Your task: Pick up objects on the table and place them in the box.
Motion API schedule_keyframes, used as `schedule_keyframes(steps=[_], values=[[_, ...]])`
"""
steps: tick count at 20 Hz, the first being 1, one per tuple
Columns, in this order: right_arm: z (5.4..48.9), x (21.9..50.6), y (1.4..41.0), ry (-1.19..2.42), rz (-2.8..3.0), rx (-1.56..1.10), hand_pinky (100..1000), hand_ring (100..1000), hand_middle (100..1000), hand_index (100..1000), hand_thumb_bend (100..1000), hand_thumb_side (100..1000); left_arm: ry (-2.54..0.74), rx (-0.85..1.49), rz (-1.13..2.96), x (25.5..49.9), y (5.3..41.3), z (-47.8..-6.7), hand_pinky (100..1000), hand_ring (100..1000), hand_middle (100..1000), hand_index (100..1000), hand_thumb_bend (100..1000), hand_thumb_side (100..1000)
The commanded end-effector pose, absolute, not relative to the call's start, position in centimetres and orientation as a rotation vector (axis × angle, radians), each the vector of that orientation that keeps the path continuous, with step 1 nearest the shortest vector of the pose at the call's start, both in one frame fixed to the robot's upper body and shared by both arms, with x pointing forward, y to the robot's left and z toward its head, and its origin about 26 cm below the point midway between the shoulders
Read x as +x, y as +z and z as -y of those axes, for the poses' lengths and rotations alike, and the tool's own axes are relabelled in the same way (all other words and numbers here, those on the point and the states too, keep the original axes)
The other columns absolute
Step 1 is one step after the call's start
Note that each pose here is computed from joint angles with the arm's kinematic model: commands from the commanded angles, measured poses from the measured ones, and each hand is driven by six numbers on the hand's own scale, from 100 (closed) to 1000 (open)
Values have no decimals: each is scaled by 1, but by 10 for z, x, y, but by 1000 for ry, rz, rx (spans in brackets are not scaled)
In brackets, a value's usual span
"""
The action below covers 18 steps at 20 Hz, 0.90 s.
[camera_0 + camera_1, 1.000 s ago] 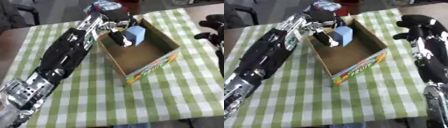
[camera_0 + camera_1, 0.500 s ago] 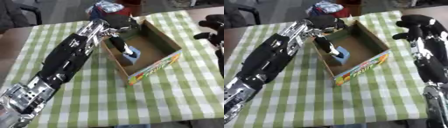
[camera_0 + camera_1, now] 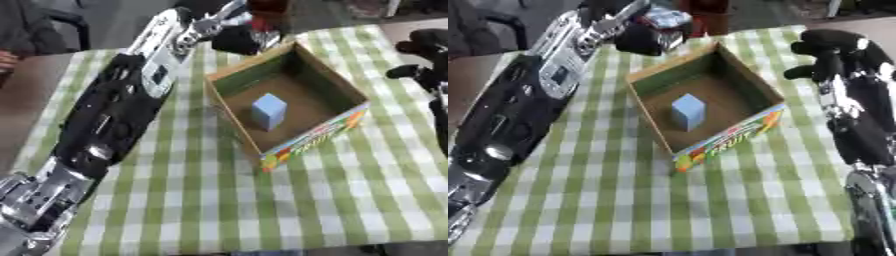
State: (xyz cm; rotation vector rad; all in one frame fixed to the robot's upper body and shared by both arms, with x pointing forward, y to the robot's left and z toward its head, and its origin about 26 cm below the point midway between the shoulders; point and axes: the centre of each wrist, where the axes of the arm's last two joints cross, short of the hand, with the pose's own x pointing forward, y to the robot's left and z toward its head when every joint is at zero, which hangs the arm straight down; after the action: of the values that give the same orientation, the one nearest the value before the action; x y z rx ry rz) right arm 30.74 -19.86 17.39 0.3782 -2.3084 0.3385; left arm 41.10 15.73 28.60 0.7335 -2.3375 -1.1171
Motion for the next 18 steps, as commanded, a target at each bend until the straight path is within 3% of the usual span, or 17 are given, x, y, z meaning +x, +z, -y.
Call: schedule_keyframes(steps=[1,9,18], values=[[201,306,180,345,2330,375,618,773,719,735,100,347,-820,598,2547,384,321,-171,765,718,733,857,182,745],[204,306,177,328,2325,360,618,773,720,734,100,363,-198,140,2854,314,344,-206,754,725,733,837,130,720],[207,306,173,304,2314,338,617,773,720,733,100,365,242,81,2850,311,309,-250,733,703,716,826,100,713]])
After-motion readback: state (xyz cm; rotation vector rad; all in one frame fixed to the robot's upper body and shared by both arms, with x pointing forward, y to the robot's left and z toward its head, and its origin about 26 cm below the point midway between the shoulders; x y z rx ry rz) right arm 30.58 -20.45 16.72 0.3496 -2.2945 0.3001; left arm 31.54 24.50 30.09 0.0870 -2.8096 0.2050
